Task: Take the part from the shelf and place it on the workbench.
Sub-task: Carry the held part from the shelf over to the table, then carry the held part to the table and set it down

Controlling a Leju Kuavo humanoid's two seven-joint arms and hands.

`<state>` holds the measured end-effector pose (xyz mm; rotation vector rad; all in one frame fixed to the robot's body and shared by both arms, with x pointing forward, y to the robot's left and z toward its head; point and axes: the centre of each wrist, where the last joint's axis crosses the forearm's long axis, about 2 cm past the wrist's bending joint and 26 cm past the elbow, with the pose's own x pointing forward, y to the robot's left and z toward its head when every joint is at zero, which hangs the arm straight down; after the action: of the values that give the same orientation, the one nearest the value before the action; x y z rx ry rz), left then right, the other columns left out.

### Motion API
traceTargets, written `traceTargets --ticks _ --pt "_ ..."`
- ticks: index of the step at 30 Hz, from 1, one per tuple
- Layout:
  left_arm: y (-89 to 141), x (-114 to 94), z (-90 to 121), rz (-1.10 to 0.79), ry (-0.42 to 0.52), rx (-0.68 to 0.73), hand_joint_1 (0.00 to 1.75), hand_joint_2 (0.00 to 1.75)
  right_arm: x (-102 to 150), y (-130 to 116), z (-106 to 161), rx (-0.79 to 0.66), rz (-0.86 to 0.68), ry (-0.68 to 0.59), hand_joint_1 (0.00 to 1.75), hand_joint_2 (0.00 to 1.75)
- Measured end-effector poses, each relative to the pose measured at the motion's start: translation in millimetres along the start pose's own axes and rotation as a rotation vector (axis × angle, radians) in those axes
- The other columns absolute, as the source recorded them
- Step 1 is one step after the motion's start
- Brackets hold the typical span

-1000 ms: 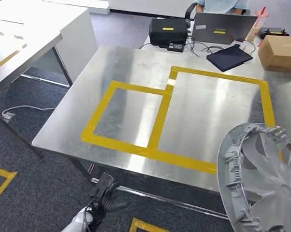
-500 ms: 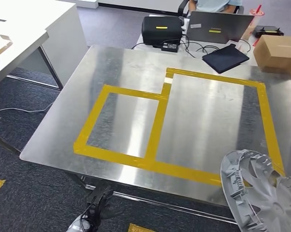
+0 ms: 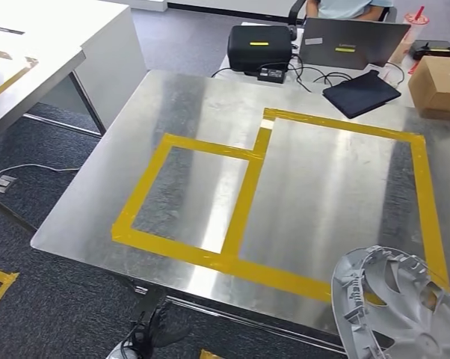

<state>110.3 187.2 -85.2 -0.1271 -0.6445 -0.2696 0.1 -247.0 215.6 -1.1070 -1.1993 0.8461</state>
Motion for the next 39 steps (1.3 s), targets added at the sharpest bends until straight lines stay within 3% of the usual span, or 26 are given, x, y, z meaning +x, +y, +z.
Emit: traceTargets --ticks 8,19,30,39 --pt "0.8 -0.9 0.2 -0.015 0.010 -0.017 0.00 1.75 -26.9 -4.0 -13.0 0.047 -0.001 0.113 1.75 1.75" --pt "0.6 1.2 -0.5 -0.032 0.012 -0.036 0.00 1.75 -42.5 -4.7 -21.1 0.068 0.060 0.154 1.75 1.75" --pt "0.0 7.0 -2.7 -0.097 0.020 -0.113 0.00 1.75 -71.4 16.2 -53.3 0.126 0.080 0.091 1.75 1.75" --pt "5.3 8.7 -3.9 -0.138 0.025 -0.139 0.00 1.75 -80.6 35.1 -75.4 0.160 0.142 0.042 1.75 1.75"
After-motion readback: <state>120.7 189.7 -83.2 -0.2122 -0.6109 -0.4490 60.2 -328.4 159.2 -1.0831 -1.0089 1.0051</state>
